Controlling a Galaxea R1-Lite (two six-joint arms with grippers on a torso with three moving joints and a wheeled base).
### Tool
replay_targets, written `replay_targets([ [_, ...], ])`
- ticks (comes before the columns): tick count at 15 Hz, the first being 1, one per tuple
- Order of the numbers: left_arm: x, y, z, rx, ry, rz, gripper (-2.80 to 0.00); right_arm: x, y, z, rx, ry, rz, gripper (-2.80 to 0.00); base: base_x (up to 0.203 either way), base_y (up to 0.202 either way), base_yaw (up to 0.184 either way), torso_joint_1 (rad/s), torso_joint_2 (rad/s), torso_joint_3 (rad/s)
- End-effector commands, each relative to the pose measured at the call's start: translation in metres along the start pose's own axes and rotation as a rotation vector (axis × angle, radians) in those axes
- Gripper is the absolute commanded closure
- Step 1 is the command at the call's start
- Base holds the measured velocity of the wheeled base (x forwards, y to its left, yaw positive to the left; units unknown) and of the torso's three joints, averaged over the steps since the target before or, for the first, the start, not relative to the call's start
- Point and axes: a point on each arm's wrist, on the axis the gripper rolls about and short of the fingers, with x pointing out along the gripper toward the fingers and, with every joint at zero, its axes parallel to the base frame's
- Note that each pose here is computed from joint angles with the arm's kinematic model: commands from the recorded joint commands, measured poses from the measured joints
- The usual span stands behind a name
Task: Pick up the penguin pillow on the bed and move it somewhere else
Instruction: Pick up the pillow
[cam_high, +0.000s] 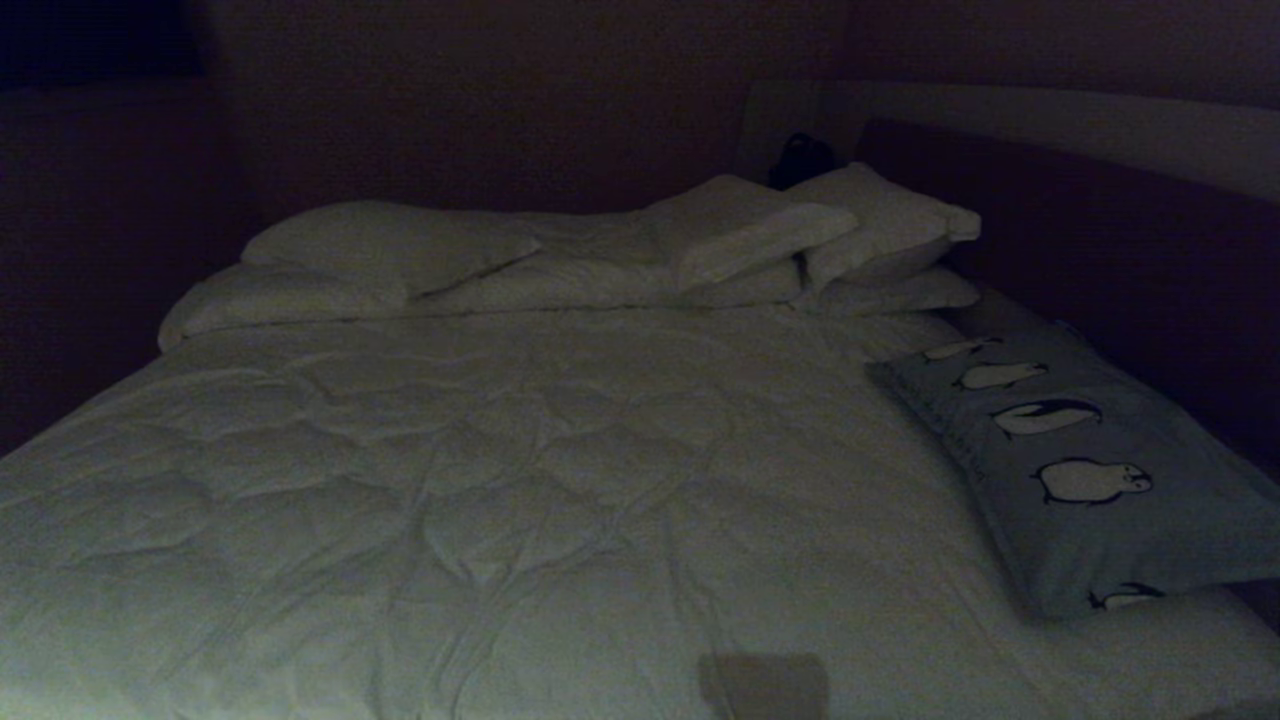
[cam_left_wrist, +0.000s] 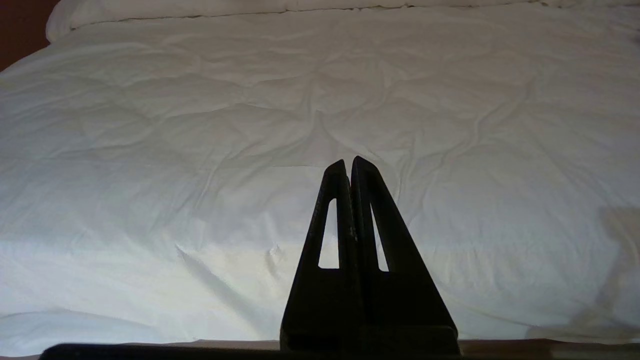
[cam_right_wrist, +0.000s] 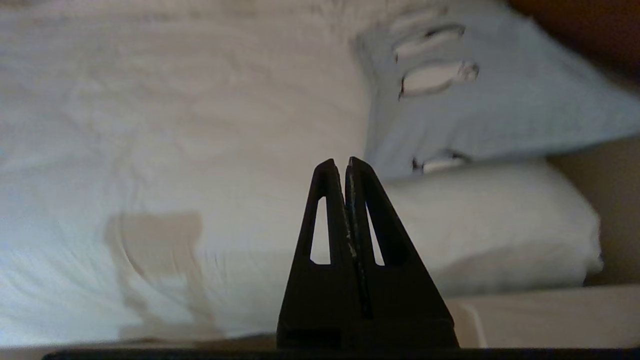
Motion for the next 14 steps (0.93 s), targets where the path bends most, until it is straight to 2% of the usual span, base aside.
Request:
replay_targets([
  [1, 0.000, 0.000, 0.000, 0.000, 0.000, 0.001, 0.00, -0.006, 0.000, 0.009, -0.001, 0.040, -0.003, 0.00, 0.000, 0.000, 0.000, 0.000, 0.00, 0.000],
  [7, 0.000, 0.000, 0.000, 0.000, 0.000, 0.001, 0.00, 0.005, 0.000, 0.040, -0.003, 0.126, -0.012, 0.00, 0.000, 0.000, 0.000, 0.000, 0.00, 0.000],
  [14, 0.000, 0.000, 0.000, 0.000, 0.000, 0.001, 0.00, 0.083, 0.002, 0.085, 0.007, 0.226, -0.016, 0.00, 0.000, 0.000, 0.000, 0.000, 0.00, 0.000],
])
